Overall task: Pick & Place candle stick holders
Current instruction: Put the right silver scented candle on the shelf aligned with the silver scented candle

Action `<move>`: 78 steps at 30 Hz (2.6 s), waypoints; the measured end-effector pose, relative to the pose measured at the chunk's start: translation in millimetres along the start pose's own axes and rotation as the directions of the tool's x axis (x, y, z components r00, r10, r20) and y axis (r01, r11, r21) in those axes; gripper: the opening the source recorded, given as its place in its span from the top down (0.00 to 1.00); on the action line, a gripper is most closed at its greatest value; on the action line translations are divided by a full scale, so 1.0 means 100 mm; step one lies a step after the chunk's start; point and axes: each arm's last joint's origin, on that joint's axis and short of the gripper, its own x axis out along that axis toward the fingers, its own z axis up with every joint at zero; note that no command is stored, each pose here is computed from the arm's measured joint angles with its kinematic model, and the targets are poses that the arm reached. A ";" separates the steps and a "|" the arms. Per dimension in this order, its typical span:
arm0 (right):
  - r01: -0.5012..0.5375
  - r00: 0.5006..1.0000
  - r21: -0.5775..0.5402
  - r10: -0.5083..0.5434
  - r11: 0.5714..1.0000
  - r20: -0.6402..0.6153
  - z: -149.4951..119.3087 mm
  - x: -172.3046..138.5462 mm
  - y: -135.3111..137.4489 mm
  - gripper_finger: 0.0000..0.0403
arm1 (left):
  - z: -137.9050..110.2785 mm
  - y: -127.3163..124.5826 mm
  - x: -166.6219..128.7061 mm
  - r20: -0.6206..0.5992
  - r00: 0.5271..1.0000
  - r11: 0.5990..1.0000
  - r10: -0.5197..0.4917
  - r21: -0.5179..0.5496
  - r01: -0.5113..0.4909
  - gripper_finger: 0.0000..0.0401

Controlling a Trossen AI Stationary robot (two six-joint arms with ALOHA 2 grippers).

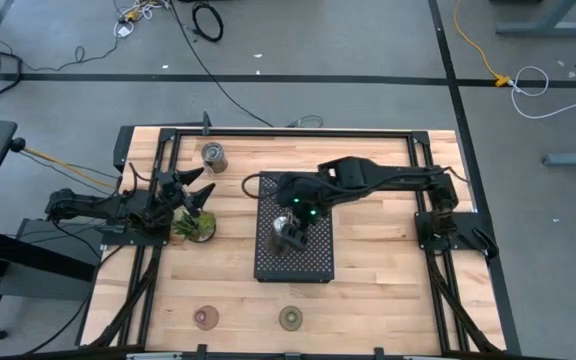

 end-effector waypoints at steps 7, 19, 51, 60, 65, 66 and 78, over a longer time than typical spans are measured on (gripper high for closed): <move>0.073 0.997 0.026 -0.074 0.997 0.025 0.11 0.17 -0.13 0.19 | 0.00 0.00 0.00 0.000 1.000 1.000 0.000 0.000 0.000 0.01; 0.094 0.996 0.004 -0.094 0.996 0.008 0.14 0.18 -0.21 0.19 | 0.00 0.00 0.00 0.000 1.000 1.000 0.000 0.001 0.000 0.01; 0.130 0.991 -0.050 -0.131 0.990 -0.010 0.14 0.26 -0.24 0.08 | 0.00 0.00 0.00 0.000 1.000 1.000 0.000 0.002 0.000 0.01; 0.114 0.993 -0.047 -0.115 0.992 -0.018 0.14 0.26 -0.24 0.08 | 0.00 0.00 0.00 0.000 1.000 1.000 0.000 0.002 0.000 0.01; 0.110 0.994 -0.041 -0.111 0.993 -0.018 0.14 0.26 -0.23 0.07 | 0.00 0.00 0.00 0.000 1.000 1.000 0.000 0.002 0.000 0.01; 0.096 0.995 -0.041 -0.097 0.995 -0.027 0.14 0.26 -0.23 0.07 | 0.00 0.00 0.00 0.000 1.000 1.000 0.000 0.002 0.000 0.01; -0.037 0.998 -0.104 0.031 0.994 -0.055 0.15 0.24 -0.19 0.05 | 0.00 0.00 0.00 0.000 1.000 1.000 0.000 0.002 0.000 0.01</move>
